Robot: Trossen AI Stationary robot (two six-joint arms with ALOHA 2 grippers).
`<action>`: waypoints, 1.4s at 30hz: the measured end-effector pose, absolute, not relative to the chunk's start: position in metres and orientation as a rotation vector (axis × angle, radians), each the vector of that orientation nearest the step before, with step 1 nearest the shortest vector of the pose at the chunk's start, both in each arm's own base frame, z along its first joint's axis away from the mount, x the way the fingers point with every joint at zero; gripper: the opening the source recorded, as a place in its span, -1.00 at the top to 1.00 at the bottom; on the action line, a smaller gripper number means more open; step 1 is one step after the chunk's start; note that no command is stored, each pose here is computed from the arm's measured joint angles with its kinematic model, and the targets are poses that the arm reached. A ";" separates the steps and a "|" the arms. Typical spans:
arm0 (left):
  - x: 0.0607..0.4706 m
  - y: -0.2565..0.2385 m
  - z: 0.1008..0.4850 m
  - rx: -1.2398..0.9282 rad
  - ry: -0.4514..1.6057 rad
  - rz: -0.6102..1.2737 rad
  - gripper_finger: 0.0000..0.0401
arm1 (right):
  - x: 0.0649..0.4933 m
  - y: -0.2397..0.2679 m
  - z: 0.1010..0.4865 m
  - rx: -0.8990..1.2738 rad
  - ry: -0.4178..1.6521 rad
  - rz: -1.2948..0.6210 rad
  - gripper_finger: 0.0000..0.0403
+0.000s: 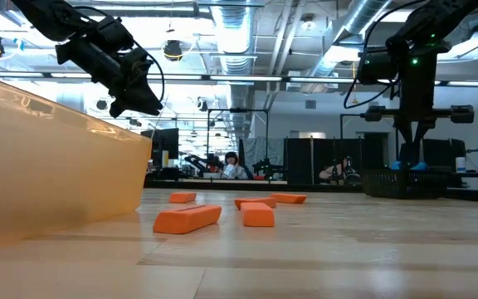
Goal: Pick & Place School Supplies
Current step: Put the blue hole puncher into the top black bin
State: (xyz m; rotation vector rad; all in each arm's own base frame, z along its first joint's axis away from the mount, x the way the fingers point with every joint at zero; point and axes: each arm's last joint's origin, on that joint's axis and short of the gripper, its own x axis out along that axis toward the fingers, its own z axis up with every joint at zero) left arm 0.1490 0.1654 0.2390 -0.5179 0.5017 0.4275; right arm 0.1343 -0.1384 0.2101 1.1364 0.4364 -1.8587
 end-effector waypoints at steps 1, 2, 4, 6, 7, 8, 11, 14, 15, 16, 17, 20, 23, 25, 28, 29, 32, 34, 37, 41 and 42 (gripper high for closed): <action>0.149 0.165 0.239 -0.518 0.501 0.428 0.54 | 0.133 -0.139 0.210 1.130 0.446 -1.859 1.00; 0.149 0.165 0.239 -0.518 0.501 0.428 0.54 | 0.132 -0.140 0.210 1.124 0.452 -1.859 1.00; 0.149 0.165 0.239 -0.518 0.501 0.428 0.54 | 0.131 -0.143 0.210 1.115 0.462 -1.852 1.00; 0.149 0.165 0.239 -0.518 0.501 0.428 0.54 | 0.131 -0.145 0.210 1.116 0.470 -1.836 1.00; 0.149 0.165 0.239 -0.518 0.502 0.428 0.54 | 0.131 -0.146 0.210 1.120 0.477 -1.824 1.00; 0.149 0.165 0.239 -0.518 0.501 0.428 0.54 | 0.130 -0.146 0.210 1.123 0.483 -1.820 1.00; 0.149 0.165 0.239 -0.518 0.501 0.428 0.54 | 0.130 -0.146 0.204 1.139 0.483 -1.806 1.00; 0.149 0.165 0.239 -0.518 0.501 0.428 0.54 | 0.131 -0.144 0.187 1.204 0.461 -1.745 1.00; 0.149 0.165 0.239 -0.518 0.501 0.428 0.54 | 0.131 -0.143 0.182 1.225 0.454 -1.726 1.00; 0.149 0.165 0.239 -0.518 0.501 0.428 0.54 | 0.131 -0.141 0.177 1.243 0.438 -1.716 1.00; 0.149 0.165 0.239 -0.517 0.501 0.427 0.54 | 0.132 -0.140 0.173 1.256 0.414 -1.710 1.00; 0.149 0.165 0.239 -0.517 0.502 0.427 0.54 | 0.133 -0.134 0.166 1.274 0.399 -1.710 1.00; 0.149 0.165 0.239 -0.518 0.502 0.428 0.54 | 0.133 -0.130 0.163 1.267 0.438 -1.701 1.00; 0.149 0.165 0.239 -0.517 0.502 0.428 0.54 | 0.134 -0.130 0.163 1.264 0.443 -1.696 1.00; 0.149 0.165 0.239 -0.518 0.502 0.428 0.54 | 0.134 -0.130 0.163 1.270 0.464 -1.670 1.00; 0.149 0.165 0.239 -0.518 0.502 0.428 0.54 | 0.135 -0.130 0.163 1.278 0.479 -1.653 1.00; 0.149 0.165 0.239 -0.518 0.502 0.428 0.54 | 0.136 -0.129 0.159 1.309 0.491 -1.591 1.00; 0.149 0.165 0.239 -0.518 0.502 0.428 0.54 | 0.139 -0.128 0.155 1.339 0.467 -1.536 1.00; 0.149 0.165 0.239 -0.519 0.502 0.428 0.54 | 0.142 -0.126 0.150 1.370 0.445 -1.473 1.00; 0.149 0.165 0.239 -0.519 0.502 0.428 0.54 | 0.144 -0.122 0.153 1.386 0.430 -1.460 1.00; 0.149 0.165 0.239 -0.519 0.502 0.428 0.54 | 0.145 -0.122 0.155 1.383 0.436 -1.450 1.00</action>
